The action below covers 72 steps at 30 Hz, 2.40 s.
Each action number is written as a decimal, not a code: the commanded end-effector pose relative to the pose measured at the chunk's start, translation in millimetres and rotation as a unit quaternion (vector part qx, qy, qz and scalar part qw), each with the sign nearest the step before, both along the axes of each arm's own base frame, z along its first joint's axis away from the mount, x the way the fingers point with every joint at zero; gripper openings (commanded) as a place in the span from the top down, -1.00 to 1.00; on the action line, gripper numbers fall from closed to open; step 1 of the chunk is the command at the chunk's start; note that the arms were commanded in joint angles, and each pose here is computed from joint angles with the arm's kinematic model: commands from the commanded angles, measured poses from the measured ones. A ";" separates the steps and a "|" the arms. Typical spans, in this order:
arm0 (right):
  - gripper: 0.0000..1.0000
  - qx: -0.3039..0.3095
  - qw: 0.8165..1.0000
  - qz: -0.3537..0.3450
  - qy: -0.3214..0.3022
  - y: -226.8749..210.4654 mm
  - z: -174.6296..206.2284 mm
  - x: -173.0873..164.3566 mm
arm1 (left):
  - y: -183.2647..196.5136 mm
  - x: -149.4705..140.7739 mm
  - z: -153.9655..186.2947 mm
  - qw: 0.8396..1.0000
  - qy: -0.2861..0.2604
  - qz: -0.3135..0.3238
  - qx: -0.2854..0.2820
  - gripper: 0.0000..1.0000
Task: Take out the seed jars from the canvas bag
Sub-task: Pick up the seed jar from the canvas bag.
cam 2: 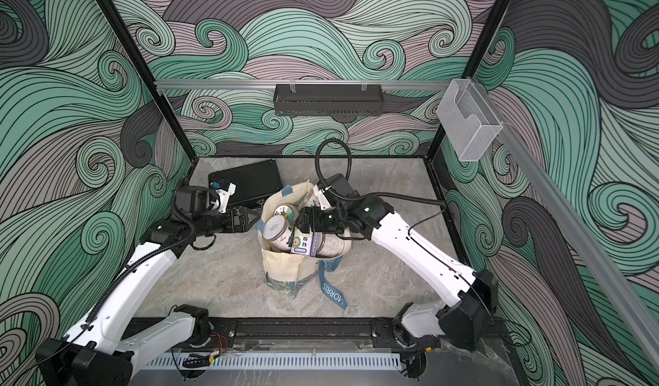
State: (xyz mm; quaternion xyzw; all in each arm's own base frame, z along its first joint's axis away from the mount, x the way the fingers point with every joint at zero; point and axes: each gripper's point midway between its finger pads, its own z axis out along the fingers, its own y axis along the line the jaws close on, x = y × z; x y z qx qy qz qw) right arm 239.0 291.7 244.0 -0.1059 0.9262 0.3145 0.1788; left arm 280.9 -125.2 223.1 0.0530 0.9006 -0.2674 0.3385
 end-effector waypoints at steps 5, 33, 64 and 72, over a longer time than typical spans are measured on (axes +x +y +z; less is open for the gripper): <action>-0.79 -0.014 1.000 0.010 0.014 3.0 -13.2 0.6 | 0.1 -1.5 5.1 1.000 -0.017 -0.003 0.005 -0.97; -0.69 -0.024 0.998 0.034 0.041 16.6 -31.0 -18.0 | 0.6 -1.8 6.1 1.000 -0.018 -0.002 0.004 -0.97; -0.37 0.149 0.986 -0.074 -0.018 -11.4 62.7 25.0 | -11.0 -22.2 99.4 0.991 -0.112 0.015 -0.072 -0.97; -0.35 0.285 0.950 -0.129 0.003 -26.8 111.0 46.8 | -64.9 -41.8 129.2 0.982 -0.114 -0.051 -0.140 -0.97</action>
